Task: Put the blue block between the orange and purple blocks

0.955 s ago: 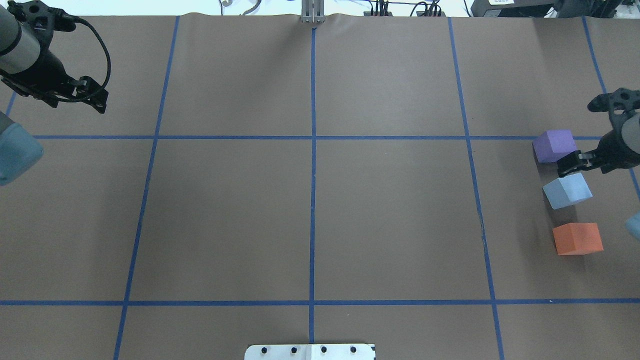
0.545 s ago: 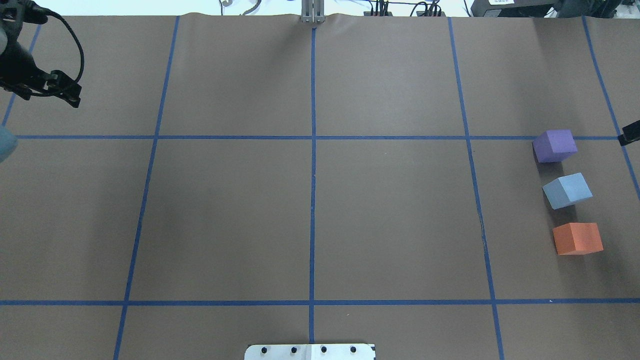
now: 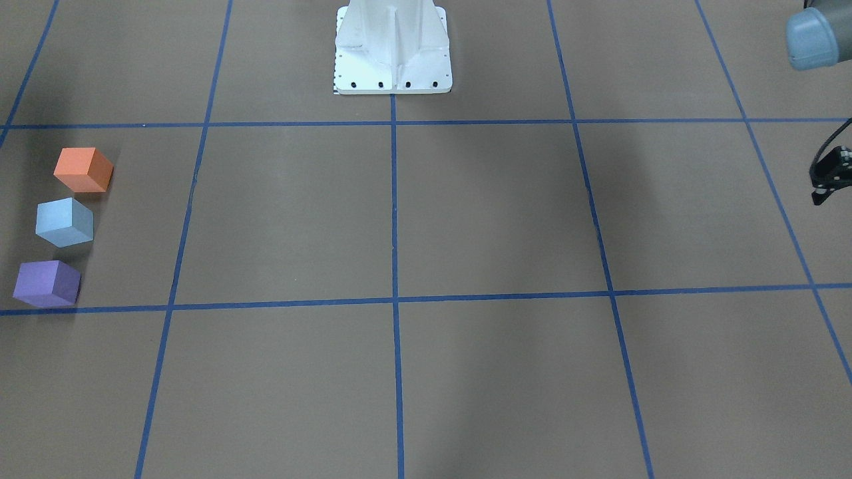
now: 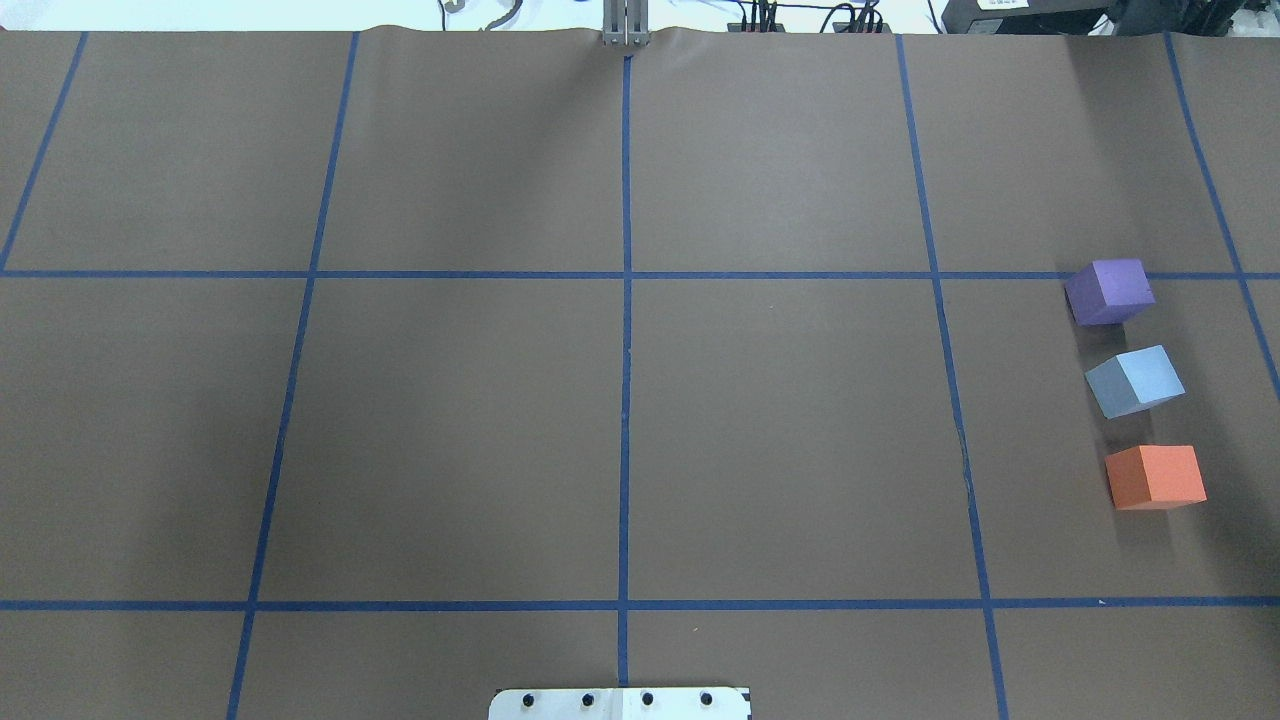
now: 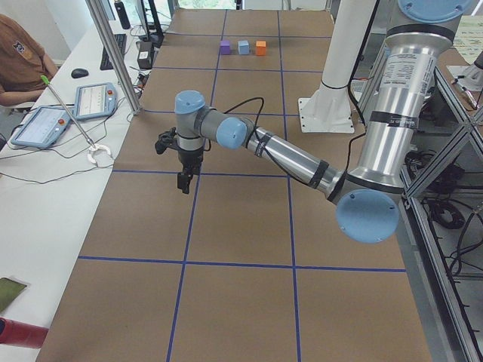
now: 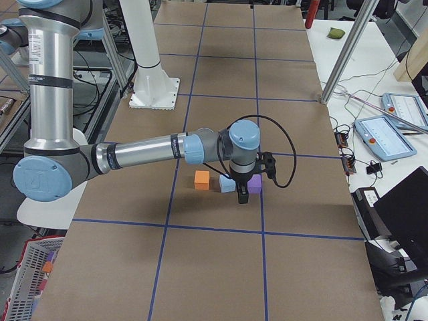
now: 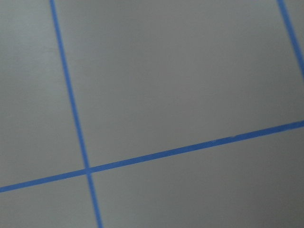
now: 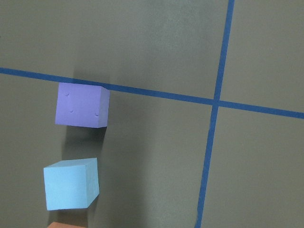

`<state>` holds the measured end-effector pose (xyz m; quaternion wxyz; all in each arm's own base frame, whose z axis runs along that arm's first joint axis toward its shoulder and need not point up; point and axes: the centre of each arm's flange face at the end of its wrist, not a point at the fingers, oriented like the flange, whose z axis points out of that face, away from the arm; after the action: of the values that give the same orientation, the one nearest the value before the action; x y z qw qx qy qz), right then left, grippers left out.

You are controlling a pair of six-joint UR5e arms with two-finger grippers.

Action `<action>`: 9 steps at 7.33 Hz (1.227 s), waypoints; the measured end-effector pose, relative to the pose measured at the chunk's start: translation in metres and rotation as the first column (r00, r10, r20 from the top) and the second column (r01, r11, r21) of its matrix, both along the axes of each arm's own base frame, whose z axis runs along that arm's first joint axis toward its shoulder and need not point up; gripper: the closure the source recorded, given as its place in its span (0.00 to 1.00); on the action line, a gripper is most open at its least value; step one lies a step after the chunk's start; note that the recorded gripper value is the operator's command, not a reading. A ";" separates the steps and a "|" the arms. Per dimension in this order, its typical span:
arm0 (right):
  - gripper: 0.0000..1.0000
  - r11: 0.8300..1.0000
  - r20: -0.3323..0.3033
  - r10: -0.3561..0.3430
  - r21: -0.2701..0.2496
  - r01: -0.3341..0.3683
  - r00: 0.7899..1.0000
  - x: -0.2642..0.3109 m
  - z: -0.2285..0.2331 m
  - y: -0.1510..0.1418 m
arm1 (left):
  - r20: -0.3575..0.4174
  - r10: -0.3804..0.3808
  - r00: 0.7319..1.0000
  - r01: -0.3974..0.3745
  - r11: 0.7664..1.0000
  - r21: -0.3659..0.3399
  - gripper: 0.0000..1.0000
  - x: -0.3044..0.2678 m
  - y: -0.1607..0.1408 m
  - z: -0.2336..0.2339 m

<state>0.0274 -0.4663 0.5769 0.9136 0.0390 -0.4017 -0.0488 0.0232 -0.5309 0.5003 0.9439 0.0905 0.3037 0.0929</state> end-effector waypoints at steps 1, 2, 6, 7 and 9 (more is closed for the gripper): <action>0.00 1.000 0.017 0.002 -0.009 -0.002 1.000 0.002 0.004 0.001 | -0.035 0.011 0.999 -0.011 1.000 -0.007 0.00 -0.031 0.014 0.022; 0.00 1.000 0.023 0.002 -0.012 -0.002 1.000 0.002 0.005 0.001 | -0.062 0.023 0.998 -0.024 1.000 -0.013 0.00 -0.060 0.031 0.049; 0.00 0.999 0.022 0.016 -0.035 -0.016 1.000 0.006 0.018 0.003 | -0.071 0.019 0.997 -0.025 0.996 -0.083 0.00 -0.086 0.055 0.135; 0.00 0.999 0.022 0.020 -0.040 -0.020 1.000 0.007 0.020 0.003 | -0.074 0.018 0.997 -0.023 0.997 -0.077 0.00 -0.086 0.054 0.144; 0.00 0.999 0.020 0.029 -0.043 -0.028 0.999 0.012 0.022 0.003 | -0.078 0.014 0.997 -0.019 0.998 -0.064 0.00 -0.086 0.050 0.143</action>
<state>0.0389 -0.4633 0.5993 0.9106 0.0257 -0.4116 -0.0269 -0.0625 -0.4811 0.6434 0.9330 0.0607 0.3438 0.0873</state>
